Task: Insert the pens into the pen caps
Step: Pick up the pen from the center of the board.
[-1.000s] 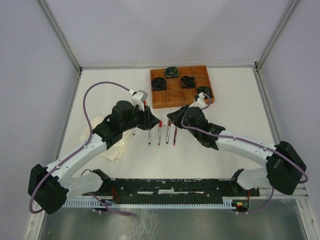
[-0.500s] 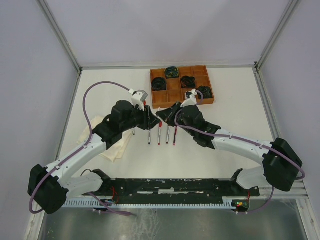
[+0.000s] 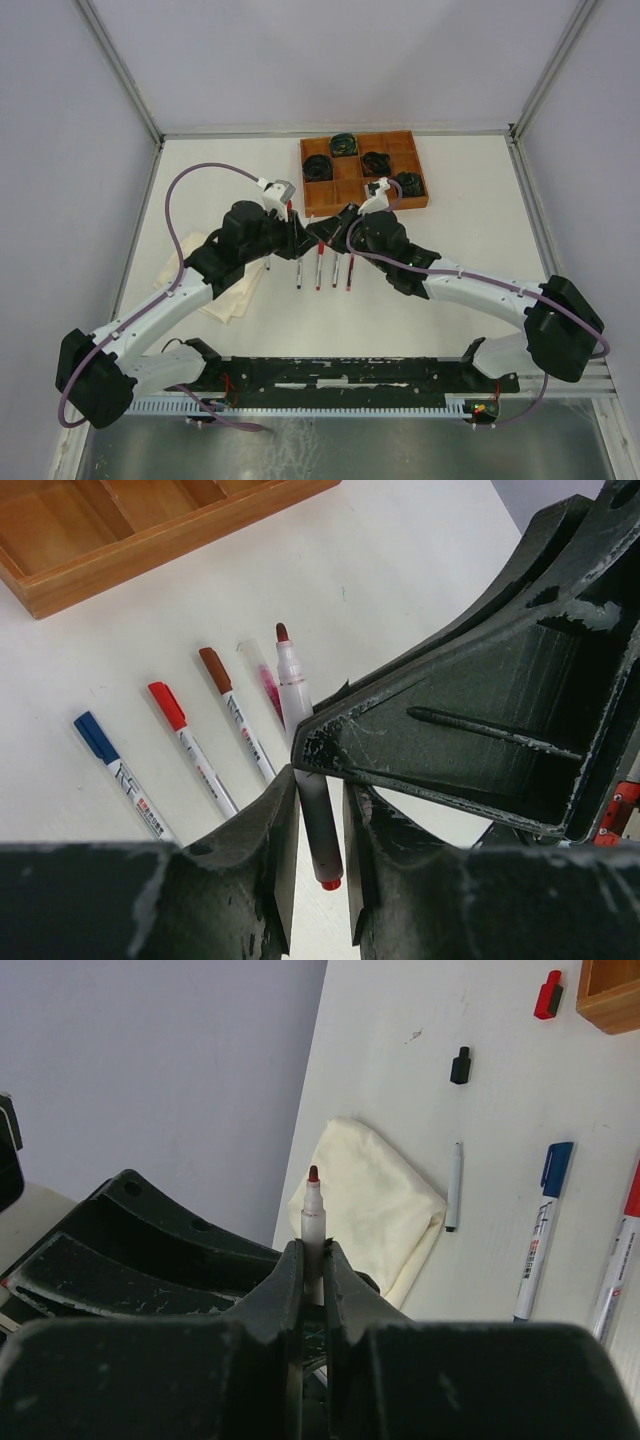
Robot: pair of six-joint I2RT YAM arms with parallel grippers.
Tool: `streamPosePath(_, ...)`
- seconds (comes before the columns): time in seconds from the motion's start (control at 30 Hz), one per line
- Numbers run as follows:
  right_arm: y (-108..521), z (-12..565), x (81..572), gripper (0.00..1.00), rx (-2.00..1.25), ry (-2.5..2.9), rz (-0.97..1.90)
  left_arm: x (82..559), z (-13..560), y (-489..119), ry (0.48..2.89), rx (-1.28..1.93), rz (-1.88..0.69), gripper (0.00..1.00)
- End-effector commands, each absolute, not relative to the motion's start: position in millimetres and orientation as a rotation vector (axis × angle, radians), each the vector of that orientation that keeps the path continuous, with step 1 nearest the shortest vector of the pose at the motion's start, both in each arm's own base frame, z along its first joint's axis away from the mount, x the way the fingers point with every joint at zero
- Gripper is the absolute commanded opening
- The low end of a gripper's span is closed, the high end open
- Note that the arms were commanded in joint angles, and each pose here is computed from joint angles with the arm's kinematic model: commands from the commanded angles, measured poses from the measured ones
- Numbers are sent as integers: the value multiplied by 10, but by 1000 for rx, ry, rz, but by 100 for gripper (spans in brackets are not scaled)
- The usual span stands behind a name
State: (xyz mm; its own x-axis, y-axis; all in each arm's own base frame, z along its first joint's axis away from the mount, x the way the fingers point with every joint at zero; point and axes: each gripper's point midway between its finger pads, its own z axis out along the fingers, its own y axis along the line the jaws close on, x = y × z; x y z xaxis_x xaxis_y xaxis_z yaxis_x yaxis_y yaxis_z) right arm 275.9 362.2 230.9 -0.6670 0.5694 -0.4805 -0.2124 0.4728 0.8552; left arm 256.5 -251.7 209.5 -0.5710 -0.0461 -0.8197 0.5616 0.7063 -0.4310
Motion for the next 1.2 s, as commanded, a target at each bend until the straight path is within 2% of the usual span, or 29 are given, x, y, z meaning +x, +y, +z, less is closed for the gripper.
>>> streamPosePath(0.0, 3697, 2472, 2731, 13, 222, 1881, 1306, 2598, 2235, -2505, 1963, 414, -863, 29)
streamPosePath(0.17, 3684, 2438, 2700, 14, 147, 1884, 1260, 2597, 2241, -2508, 1962, 414, -863, 28)
streamPosePath(0.43, 3706, 2492, 2669, 16, 84, 1867, 1249, 2602, 2236, -2511, 1966, 416, -862, 12)
streamPosePath(0.57, 3699, 2521, 2660, 18, 39, 1852, 1226, 2600, 2238, -2513, 1966, 417, -864, 7)
streamPosePath(0.67, 3678, 2541, 2659, 24, 24, 1845, 1212, 2599, 2232, -2511, 1969, 417, -862, 3)
streamPosePath(0.8, 3625, 2563, 2666, 40, 27, 1844, 1184, 2608, 2230, -2483, 1974, 404, -846, 3)
streamPosePath(0.87, 3595, 2556, 2665, 44, 22, 1852, 1162, 2626, 2237, -2425, 1979, 376, -815, 3)
streamPosePath(1.17, 3479, 2224, 2682, 49, -165, 2028, 890, 2495, 2246, -1889, 1996, 204, -622, 3)
